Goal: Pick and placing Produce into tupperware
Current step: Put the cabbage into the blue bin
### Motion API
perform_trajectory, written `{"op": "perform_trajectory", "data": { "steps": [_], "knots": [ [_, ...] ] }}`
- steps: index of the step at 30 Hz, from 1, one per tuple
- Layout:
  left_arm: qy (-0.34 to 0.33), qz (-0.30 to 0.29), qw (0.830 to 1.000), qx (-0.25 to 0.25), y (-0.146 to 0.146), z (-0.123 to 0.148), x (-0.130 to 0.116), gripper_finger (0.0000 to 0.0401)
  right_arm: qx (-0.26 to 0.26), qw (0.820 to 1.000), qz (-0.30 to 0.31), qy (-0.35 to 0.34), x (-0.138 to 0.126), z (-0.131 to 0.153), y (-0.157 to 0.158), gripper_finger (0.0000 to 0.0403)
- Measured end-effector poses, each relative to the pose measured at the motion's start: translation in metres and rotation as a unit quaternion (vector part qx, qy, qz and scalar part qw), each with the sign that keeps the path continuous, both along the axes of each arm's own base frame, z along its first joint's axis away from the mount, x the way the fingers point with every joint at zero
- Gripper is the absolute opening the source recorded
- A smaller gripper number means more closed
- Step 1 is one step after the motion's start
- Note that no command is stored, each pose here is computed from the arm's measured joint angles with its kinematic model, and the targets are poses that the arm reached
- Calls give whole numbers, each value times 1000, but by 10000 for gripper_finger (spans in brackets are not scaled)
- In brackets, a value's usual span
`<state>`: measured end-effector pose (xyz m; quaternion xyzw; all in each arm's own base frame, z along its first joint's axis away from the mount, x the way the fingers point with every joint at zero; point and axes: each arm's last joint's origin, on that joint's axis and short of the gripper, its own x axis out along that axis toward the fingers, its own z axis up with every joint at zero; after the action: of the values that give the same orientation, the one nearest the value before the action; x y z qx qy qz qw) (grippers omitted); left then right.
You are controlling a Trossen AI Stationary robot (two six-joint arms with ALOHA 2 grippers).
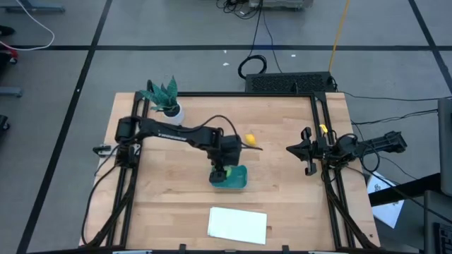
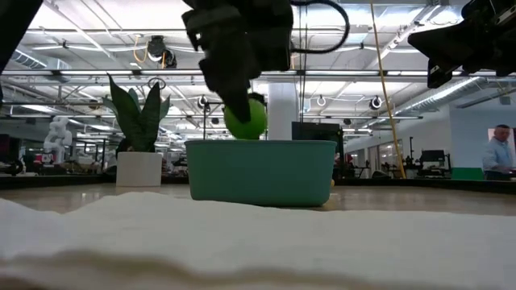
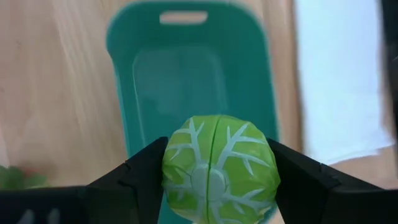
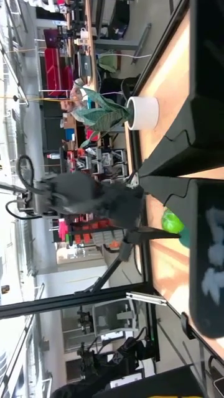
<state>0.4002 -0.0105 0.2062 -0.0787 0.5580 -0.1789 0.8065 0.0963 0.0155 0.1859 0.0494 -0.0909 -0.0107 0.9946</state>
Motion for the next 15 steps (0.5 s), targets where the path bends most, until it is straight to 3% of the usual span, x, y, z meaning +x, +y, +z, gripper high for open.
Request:
{"op": "perform_trajectory", "data": {
  "steps": [9,15],
  "knots": [
    [13,-40,998,57,-12,-18,3,236,-1,1000,0,-1,0,0,0,0],
    [6,-66,997,49,-16,-18,2,236,-2,1000,0,0,0,0,0,0]
  ]
}}
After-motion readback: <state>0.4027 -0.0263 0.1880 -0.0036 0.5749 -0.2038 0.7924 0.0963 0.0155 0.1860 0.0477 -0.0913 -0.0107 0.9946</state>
